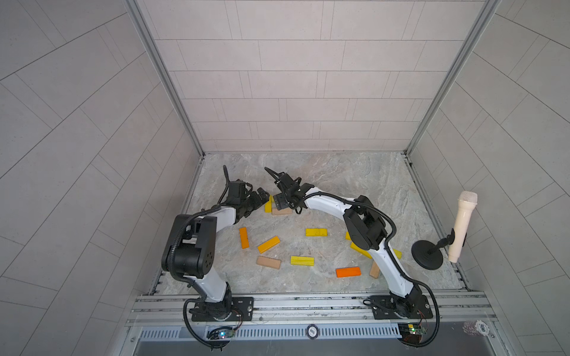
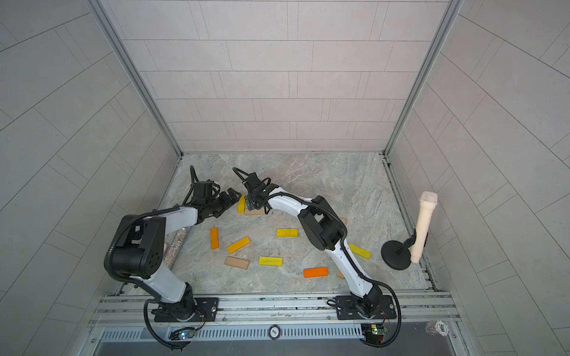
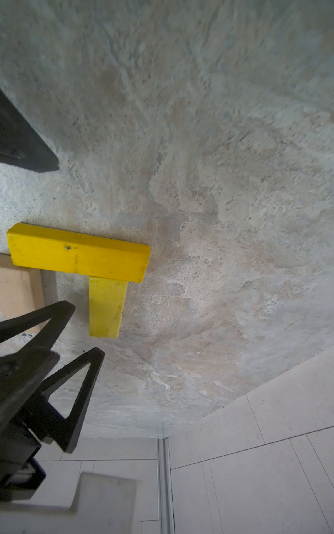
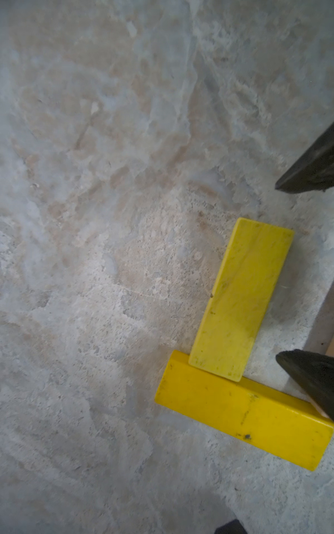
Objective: Assemble the number 8 with building blocks
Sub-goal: Adjust the building block at the center of the board.
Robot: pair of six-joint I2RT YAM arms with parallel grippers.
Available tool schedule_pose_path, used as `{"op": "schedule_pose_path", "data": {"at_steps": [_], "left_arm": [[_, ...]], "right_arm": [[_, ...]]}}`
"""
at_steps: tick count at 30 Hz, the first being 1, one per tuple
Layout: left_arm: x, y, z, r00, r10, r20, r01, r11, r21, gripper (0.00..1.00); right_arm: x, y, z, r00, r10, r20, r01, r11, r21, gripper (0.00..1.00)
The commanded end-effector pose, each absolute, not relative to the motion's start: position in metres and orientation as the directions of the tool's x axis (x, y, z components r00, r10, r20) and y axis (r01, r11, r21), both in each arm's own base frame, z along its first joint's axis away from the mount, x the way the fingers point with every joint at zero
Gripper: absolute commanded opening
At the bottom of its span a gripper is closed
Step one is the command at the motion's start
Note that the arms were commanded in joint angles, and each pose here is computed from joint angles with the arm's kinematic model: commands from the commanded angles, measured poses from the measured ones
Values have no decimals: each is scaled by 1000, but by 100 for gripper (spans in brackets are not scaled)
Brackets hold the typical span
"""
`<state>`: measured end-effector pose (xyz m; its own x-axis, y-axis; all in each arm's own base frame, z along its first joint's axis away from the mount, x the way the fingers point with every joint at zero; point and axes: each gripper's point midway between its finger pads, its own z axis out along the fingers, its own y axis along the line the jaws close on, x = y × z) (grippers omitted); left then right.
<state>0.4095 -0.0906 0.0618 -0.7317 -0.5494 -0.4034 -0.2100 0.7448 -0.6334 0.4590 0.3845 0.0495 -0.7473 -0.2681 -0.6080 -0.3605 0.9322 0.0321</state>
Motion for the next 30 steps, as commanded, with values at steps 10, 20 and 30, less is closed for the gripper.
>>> {"op": "schedule_pose_path", "data": {"at_steps": [10, 20, 30], "left_arm": [[409, -93, 56, -735, -550, -397, -201, 736, -647, 100], [409, -95, 57, -738, -546, -397, -190, 732, -655, 100], [409, -97, 54, -743, -544, -390, -186, 727, -661, 100]], "right_arm": [[460, 387, 43, -758, -267, -595, -344, 939, 18, 87], [462, 392, 42, -760, -269, -592, -350, 936, 24, 87], [464, 393, 37, -765, -270, -585, -347, 938, 21, 87]]}}
